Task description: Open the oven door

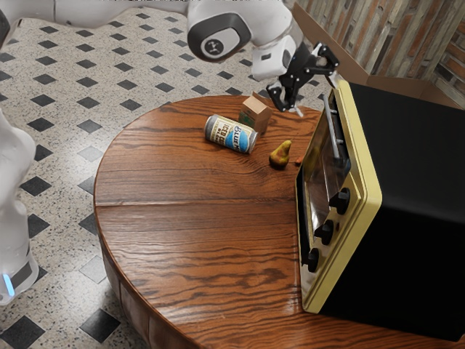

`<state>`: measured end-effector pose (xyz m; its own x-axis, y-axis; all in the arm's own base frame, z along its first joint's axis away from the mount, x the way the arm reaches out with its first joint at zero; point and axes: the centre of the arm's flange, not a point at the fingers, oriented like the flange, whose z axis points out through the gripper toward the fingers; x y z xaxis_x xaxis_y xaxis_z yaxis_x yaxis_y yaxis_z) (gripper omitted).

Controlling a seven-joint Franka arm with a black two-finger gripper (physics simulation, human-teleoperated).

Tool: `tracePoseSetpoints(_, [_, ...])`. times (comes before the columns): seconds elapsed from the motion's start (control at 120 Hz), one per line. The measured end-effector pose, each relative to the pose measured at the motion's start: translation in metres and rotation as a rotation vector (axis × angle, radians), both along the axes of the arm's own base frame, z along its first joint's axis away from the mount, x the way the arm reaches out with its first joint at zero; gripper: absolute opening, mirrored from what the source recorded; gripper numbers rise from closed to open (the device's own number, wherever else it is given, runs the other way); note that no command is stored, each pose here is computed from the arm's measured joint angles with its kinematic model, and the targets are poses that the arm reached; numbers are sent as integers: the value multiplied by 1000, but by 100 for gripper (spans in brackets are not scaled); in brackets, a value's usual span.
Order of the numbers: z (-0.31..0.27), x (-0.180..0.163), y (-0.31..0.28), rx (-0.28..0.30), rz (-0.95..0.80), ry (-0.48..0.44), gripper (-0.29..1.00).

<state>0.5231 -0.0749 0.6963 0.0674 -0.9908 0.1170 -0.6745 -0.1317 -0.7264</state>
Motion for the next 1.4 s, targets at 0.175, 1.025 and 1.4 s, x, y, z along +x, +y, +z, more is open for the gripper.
tracePoseSetpoints(0.175, [-3, -9, -3, 62, -71, -67, 70])
tracePoseSetpoints(1.025, [-60, 4, -22, 184, -217, -77, 70])
tracePoseSetpoints(1.4, [-78, 14, -28, 202, -238, -53, 71])
